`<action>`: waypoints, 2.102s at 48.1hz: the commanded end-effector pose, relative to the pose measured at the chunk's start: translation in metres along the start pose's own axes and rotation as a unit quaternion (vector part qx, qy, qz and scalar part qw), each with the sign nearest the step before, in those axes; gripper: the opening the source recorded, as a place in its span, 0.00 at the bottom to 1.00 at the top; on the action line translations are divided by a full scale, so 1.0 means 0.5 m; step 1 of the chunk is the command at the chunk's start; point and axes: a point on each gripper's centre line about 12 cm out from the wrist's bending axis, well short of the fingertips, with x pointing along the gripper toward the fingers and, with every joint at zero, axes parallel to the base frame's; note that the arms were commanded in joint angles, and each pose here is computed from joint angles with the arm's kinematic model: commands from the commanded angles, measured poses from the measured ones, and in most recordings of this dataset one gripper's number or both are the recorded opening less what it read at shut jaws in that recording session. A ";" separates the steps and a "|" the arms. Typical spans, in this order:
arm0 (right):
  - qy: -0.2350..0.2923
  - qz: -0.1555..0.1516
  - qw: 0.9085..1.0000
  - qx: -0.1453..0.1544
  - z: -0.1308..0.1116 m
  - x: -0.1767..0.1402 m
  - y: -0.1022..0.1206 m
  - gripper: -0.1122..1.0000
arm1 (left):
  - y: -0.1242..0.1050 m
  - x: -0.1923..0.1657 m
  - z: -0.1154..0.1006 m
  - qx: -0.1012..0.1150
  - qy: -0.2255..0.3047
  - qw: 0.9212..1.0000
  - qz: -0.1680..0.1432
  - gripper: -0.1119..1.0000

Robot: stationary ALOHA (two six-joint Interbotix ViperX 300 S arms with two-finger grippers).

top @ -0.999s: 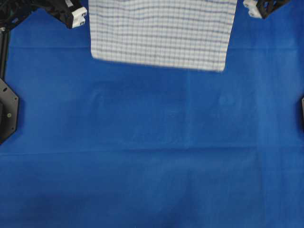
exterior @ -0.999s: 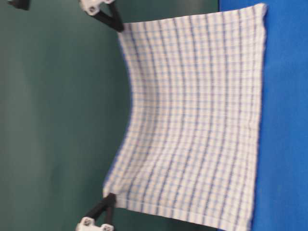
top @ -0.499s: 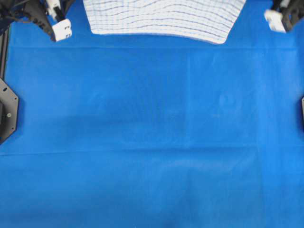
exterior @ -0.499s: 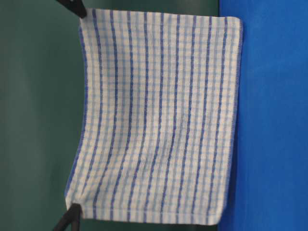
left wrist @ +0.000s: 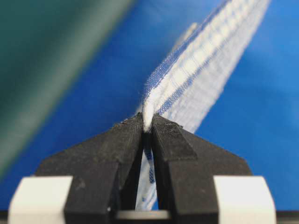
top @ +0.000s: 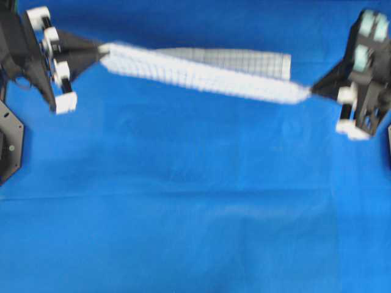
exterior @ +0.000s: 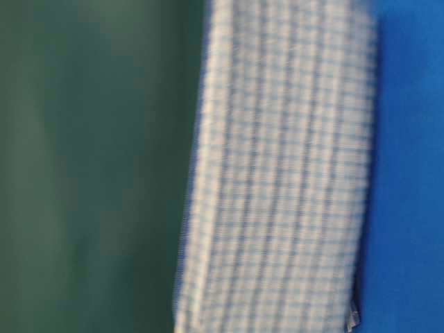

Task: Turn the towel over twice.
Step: 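Swing the held corners over toward the near side, flipping the towel, then lower the corners onto the table and open both grippers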

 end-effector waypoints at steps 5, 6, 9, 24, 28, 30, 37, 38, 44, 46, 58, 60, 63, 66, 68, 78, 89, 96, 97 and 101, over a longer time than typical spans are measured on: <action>0.039 0.029 0.999 0.008 -0.033 0.036 0.054 0.16 | -0.070 -0.001 -0.019 0.008 0.050 0.996 -0.077 0.13; 0.046 0.032 0.998 0.008 -0.039 0.043 0.062 0.16 | -0.079 -0.001 -0.023 0.009 0.058 0.995 -0.087 0.13; 0.054 0.042 0.998 0.011 -0.048 0.053 0.080 0.16 | -0.105 -0.005 -0.036 0.008 0.085 0.990 -0.115 0.13; 0.085 0.090 0.992 0.031 -0.100 0.106 0.174 0.16 | -0.210 -0.027 -0.090 0.034 0.166 0.961 -0.219 0.13; 0.095 0.097 0.990 0.037 -0.114 0.120 0.193 0.16 | -0.223 -0.028 -0.111 0.042 0.188 0.954 -0.230 0.13; 0.099 0.101 0.989 0.039 -0.120 0.128 0.204 0.16 | -0.228 -0.028 -0.122 0.046 0.201 0.950 -0.234 0.13; 0.108 0.113 0.987 0.040 -0.135 0.148 0.230 0.16 | -0.249 -0.023 -0.151 0.058 0.240 0.937 -0.247 0.13; 0.108 0.115 0.987 0.039 -0.136 0.149 0.235 0.16 | -0.252 -0.022 -0.153 0.060 0.243 0.935 -0.250 0.13; 0.117 0.119 0.985 0.038 -0.150 0.158 0.250 0.16 | -0.274 -0.021 -0.167 0.067 0.260 0.926 -0.264 0.13; 0.120 0.120 0.985 0.037 -0.153 0.160 0.253 0.16 | -0.283 -0.021 -0.171 0.069 0.265 0.923 -0.270 0.13; 0.127 0.121 0.984 0.031 -0.162 0.162 0.263 0.16 | -0.310 -0.011 -0.178 0.066 0.279 0.916 -0.279 0.13; 0.127 0.120 0.984 0.031 -0.161 0.162 0.263 0.16 | -0.311 -0.010 -0.179 0.066 0.280 0.916 -0.280 0.13; 0.129 0.119 0.984 0.030 -0.163 0.162 0.262 0.16 | -0.311 -0.011 -0.179 0.063 0.282 0.916 -0.279 0.13; 0.129 0.119 0.984 0.030 -0.163 0.162 0.262 0.16 | -0.310 -0.011 -0.180 0.062 0.284 0.915 -0.278 0.13; 0.129 0.119 0.984 0.030 -0.162 0.162 0.262 0.16 | -0.310 -0.012 -0.180 0.063 0.286 0.915 -0.278 0.13; 0.127 0.119 0.984 0.028 -0.161 0.162 0.262 0.16 | -0.313 -0.007 -0.174 0.061 0.282 0.916 -0.279 0.13; 0.124 0.121 0.984 0.029 -0.158 0.162 0.263 0.16 | -0.318 0.004 -0.157 0.058 0.271 0.919 -0.279 0.14; 0.120 0.123 0.985 0.031 -0.151 0.162 0.266 0.21 | -0.321 0.009 -0.149 0.056 0.266 0.921 -0.279 0.28; 0.120 0.123 0.985 0.031 -0.149 0.161 0.266 0.26 | -0.321 0.009 -0.148 0.056 0.266 0.921 -0.279 0.33; 0.114 0.126 0.985 0.027 -0.139 0.159 0.270 0.48 | -0.320 0.008 -0.144 0.054 0.266 0.921 -0.279 0.54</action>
